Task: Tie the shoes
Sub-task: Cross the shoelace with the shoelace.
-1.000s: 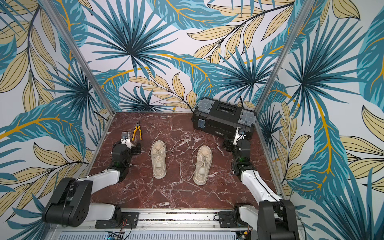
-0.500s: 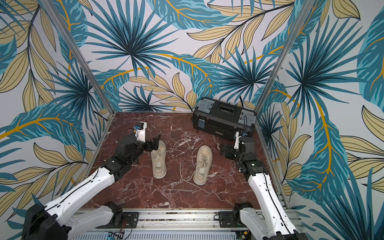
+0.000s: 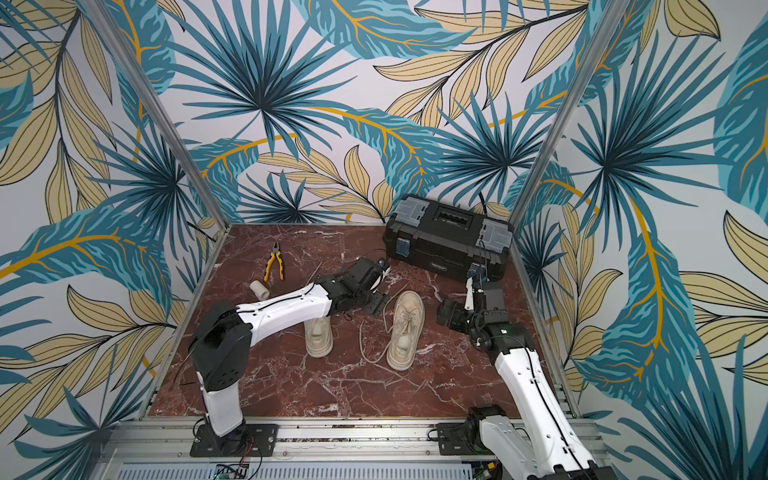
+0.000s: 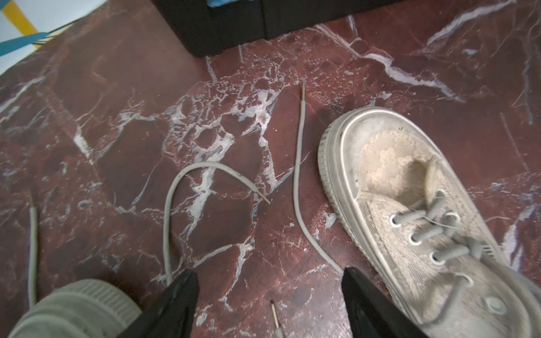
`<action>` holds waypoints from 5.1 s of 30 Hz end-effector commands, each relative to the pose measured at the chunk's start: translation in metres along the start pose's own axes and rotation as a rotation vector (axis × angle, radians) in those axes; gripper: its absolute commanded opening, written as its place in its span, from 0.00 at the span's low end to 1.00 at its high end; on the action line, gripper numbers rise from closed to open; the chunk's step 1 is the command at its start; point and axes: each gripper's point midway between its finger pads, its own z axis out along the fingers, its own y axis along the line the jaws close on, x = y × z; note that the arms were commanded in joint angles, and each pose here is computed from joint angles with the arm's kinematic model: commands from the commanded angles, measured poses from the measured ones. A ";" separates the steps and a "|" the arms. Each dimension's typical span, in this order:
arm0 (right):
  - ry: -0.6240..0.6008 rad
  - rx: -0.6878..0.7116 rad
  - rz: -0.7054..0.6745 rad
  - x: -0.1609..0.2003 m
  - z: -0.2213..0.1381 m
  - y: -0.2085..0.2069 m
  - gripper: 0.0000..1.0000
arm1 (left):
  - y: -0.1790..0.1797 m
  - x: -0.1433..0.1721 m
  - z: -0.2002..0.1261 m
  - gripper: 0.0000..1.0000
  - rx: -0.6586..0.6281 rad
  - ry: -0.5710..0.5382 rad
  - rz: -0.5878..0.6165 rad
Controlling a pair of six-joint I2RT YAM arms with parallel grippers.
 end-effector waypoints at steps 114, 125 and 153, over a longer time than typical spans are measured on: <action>0.328 -0.075 -0.198 0.090 0.114 0.159 0.04 | 0.067 -0.012 -0.064 0.00 -0.188 -0.265 -0.165; 0.143 -0.179 -0.406 0.053 0.066 0.159 0.67 | 0.053 -0.022 -0.082 0.00 -0.046 -0.357 -0.148; 0.140 -0.780 0.603 -0.031 0.060 0.208 0.79 | -0.003 -0.034 -0.088 0.00 0.299 -0.436 -0.134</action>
